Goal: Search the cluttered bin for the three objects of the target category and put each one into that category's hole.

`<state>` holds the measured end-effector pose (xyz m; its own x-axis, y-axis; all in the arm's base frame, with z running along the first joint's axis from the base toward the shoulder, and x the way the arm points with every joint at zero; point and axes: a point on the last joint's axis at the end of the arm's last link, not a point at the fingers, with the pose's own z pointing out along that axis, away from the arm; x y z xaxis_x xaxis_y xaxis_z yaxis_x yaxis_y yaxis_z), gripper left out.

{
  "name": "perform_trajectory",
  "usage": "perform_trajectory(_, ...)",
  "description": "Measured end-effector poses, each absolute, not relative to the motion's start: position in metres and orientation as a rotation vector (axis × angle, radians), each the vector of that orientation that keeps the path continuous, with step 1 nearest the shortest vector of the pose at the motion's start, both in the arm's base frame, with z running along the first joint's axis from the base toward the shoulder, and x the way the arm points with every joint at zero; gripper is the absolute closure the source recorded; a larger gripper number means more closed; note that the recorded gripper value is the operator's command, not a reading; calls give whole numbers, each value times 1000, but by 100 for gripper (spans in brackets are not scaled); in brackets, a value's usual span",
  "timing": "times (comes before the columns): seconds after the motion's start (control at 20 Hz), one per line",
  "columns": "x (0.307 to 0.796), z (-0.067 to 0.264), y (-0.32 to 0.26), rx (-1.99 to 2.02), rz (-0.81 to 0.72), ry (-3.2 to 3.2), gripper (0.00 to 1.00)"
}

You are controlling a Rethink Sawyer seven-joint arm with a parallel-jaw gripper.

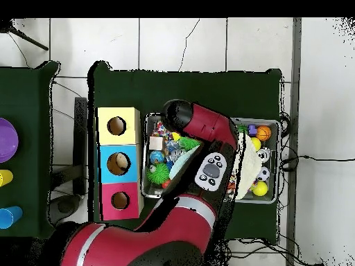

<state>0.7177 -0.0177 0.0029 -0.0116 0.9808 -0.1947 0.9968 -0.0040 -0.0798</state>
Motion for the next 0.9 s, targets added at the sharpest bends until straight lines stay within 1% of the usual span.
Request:
perform_trajectory(0.5,718,5,-14,2141,-297,2161,100)
perform_trajectory(0.9,710,19,4,2138,-288,2177,100)
